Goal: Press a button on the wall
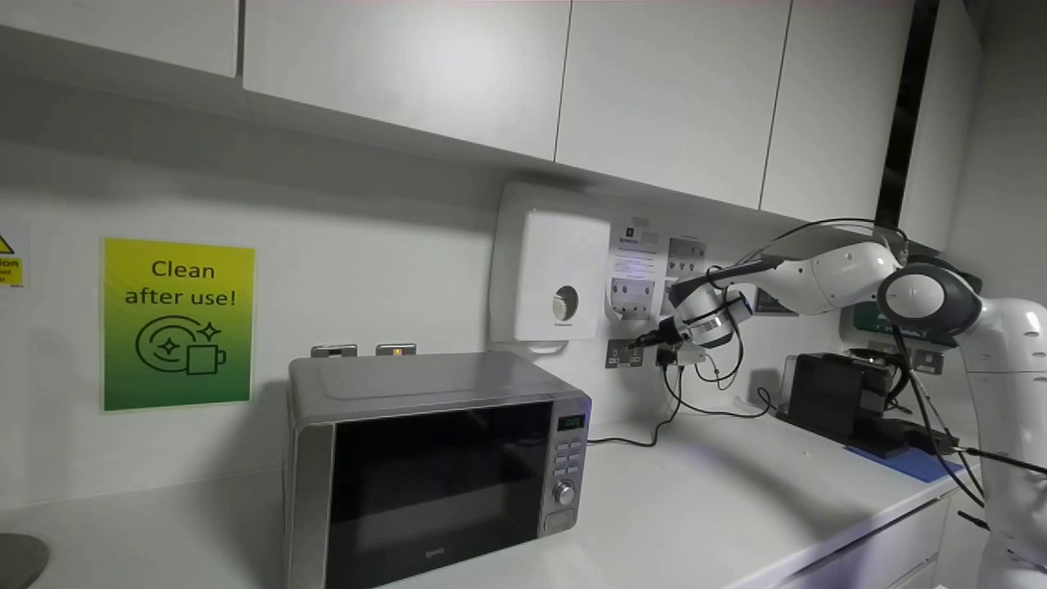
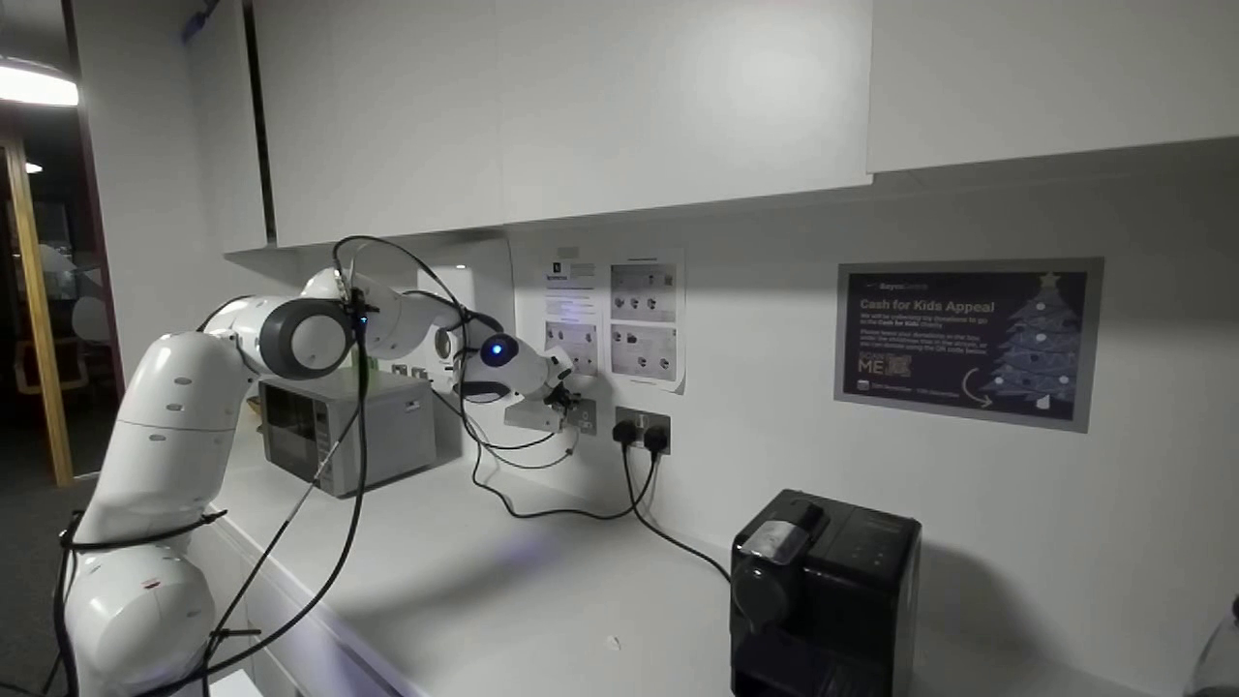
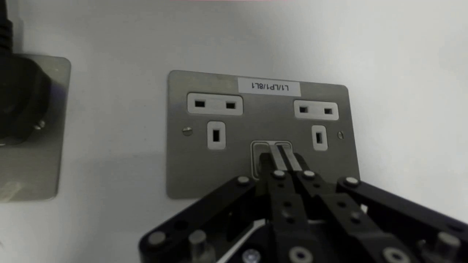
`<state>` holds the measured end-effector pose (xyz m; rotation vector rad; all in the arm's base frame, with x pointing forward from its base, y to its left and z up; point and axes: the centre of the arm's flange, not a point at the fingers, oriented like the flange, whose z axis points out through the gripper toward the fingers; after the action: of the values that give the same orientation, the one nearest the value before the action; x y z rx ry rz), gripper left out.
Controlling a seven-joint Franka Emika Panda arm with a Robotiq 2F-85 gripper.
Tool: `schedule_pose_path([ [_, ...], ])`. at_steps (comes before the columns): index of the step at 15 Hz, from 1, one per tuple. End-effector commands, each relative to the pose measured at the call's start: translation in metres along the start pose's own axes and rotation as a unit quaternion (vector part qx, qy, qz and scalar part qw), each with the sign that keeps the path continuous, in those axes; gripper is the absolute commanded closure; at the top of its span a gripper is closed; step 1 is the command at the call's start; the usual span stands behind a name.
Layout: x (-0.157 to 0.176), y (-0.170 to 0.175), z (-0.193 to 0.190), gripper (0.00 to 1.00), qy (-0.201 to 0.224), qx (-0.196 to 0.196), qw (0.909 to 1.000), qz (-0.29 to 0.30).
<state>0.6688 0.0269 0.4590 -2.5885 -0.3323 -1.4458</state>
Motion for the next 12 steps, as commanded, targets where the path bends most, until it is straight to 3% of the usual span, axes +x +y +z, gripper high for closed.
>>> schedule_pose_path([
  [1, 0.0086, -0.0001, 0.0063, 1.0, 0.029, -0.015, 0.9995, -0.005],
  [12, 0.0101, -0.0029, 0.0049, 1.0, 0.039, -0.031, 0.9987, -0.006],
])
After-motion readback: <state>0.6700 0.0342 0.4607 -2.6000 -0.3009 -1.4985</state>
